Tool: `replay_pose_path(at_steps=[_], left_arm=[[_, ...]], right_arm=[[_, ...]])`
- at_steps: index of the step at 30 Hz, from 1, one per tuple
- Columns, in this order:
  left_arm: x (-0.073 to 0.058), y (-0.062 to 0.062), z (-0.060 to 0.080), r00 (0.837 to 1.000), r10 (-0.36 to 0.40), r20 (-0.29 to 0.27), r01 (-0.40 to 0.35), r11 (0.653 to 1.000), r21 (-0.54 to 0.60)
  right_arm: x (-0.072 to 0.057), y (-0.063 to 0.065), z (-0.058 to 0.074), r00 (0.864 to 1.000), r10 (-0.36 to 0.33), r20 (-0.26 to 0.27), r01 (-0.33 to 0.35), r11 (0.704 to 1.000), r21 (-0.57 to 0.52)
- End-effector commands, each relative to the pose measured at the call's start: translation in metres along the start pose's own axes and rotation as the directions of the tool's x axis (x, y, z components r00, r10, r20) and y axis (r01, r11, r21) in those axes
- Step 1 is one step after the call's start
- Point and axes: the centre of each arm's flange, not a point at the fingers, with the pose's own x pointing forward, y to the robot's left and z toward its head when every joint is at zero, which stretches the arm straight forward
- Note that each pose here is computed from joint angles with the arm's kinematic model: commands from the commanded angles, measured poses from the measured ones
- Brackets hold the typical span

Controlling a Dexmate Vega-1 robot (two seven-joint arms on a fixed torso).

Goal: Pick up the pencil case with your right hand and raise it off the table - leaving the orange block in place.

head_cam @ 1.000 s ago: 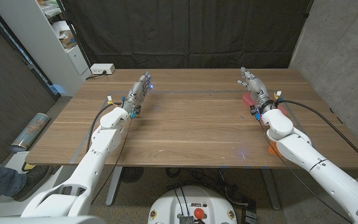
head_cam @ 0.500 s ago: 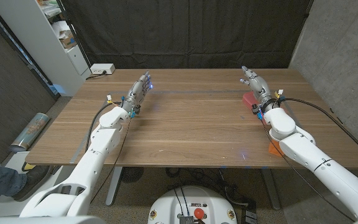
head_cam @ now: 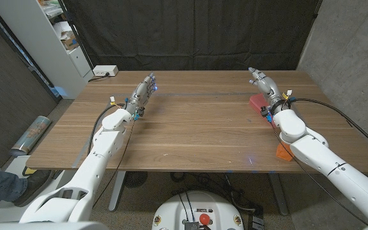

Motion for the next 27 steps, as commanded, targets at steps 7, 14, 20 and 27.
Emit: replay_pose_path(at_steps=[7, 14, 20, 27], left_arm=[[0.0025, -0.0027, -0.0003, 1.000, -0.008, -0.003, 0.008, 1.000, 0.004], [0.0030, -0.0033, 0.0003, 1.000, -0.008, -0.003, 0.008, 1.000, 0.006], [0.0032, -0.0036, 0.0003, 1.000, -0.009, 0.000, 0.009, 1.000, 0.003], [0.0034, -0.0042, 0.0006, 1.000, -0.008, 0.000, 0.008, 1.000, 0.002]], right_arm=[[-0.0063, -0.0069, 0.0055, 1.000, -0.019, -0.014, 0.017, 0.992, -0.127], [-0.0078, -0.0089, 0.0061, 1.000, -0.024, -0.014, 0.021, 0.988, -0.156], [-0.0084, -0.0110, 0.0086, 0.999, -0.032, -0.018, 0.028, 0.982, -0.189], [-0.0099, -0.0142, 0.0119, 0.999, -0.037, -0.022, 0.031, 0.973, -0.231]])
